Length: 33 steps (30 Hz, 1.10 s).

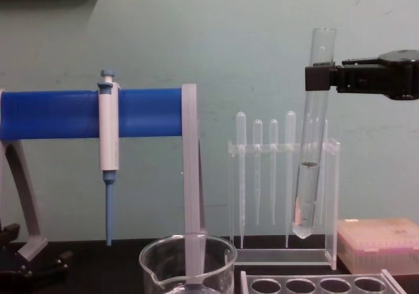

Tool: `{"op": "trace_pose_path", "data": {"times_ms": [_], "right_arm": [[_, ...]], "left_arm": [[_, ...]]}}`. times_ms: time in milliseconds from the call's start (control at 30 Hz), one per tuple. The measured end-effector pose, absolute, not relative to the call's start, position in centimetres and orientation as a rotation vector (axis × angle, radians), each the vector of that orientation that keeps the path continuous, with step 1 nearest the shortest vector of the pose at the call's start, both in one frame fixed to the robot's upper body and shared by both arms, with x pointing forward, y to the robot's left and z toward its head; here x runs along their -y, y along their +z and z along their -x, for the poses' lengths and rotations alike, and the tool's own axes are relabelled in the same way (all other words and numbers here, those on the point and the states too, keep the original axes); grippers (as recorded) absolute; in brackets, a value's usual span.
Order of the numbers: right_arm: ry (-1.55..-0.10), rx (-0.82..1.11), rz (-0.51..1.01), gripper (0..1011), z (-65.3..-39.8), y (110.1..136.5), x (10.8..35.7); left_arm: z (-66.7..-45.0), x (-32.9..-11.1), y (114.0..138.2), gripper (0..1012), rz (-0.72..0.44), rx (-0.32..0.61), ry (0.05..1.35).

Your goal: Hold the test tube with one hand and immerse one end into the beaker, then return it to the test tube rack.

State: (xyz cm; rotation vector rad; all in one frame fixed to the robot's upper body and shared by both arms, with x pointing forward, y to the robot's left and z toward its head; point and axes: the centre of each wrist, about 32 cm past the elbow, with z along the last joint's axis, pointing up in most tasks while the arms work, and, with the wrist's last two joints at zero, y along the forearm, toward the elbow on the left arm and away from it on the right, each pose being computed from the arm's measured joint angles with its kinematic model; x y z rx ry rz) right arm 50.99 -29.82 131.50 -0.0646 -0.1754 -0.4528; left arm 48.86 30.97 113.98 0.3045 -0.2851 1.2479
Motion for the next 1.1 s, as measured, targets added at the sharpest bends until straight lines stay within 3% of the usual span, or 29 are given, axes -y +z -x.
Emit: {"op": "trace_pose_path", "data": {"times_ms": [1100], "right_arm": [[-0.453, 0.175, 0.065, 242, -50.98, 131.50, 29.82]], "left_arm": [[-48.86, -30.97, 113.98, 1000, -0.304, 0.285, 1.248]]}}
